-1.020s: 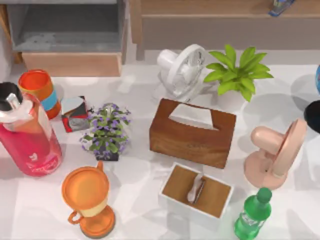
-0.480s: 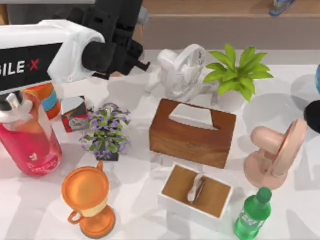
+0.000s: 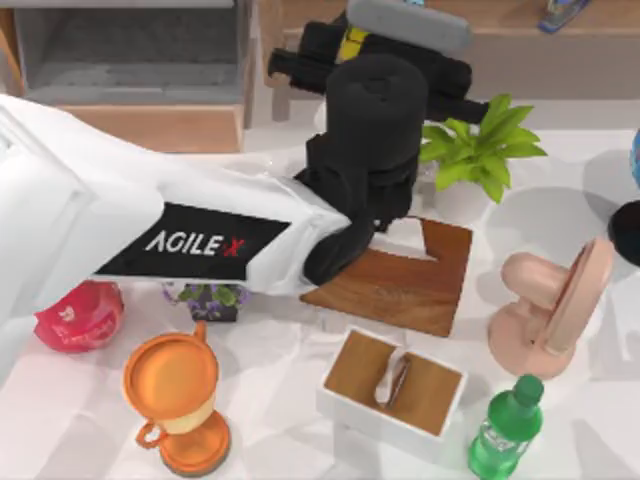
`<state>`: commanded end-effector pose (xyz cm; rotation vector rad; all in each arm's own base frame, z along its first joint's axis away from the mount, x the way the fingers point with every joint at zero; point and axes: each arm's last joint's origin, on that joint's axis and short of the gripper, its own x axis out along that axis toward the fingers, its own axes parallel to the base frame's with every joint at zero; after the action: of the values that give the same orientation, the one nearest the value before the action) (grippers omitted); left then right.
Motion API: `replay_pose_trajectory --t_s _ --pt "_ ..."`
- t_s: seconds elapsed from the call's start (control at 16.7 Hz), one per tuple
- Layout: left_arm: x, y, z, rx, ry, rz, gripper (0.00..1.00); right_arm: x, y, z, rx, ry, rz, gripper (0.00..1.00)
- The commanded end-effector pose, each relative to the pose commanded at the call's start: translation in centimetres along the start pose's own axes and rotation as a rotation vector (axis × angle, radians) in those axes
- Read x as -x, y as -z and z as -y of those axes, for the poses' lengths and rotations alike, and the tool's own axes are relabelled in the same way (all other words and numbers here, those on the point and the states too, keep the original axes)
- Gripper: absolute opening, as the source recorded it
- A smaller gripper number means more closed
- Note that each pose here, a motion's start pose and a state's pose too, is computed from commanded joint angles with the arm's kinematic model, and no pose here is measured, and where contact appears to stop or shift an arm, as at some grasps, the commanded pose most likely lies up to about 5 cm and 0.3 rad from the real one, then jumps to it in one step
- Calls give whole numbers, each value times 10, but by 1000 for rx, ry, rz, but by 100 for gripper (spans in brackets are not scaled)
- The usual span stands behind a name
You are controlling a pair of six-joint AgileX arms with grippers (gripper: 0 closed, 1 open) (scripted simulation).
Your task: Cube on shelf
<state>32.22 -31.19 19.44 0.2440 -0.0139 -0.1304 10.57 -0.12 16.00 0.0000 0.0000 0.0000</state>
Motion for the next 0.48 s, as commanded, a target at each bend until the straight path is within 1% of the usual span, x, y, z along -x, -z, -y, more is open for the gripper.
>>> replay_pose_trajectory --t_s 0.12,0.24,0.48 --pt "-4 10 18 73 -12 81 0 0 0 0 0 0 0 100" --pt "-12 25 30 133 -41 131 0 0 0 0 0 0 0 100" --pt "-32 44 33 221 -124 181 0 0 0 0 0 0 0 100"
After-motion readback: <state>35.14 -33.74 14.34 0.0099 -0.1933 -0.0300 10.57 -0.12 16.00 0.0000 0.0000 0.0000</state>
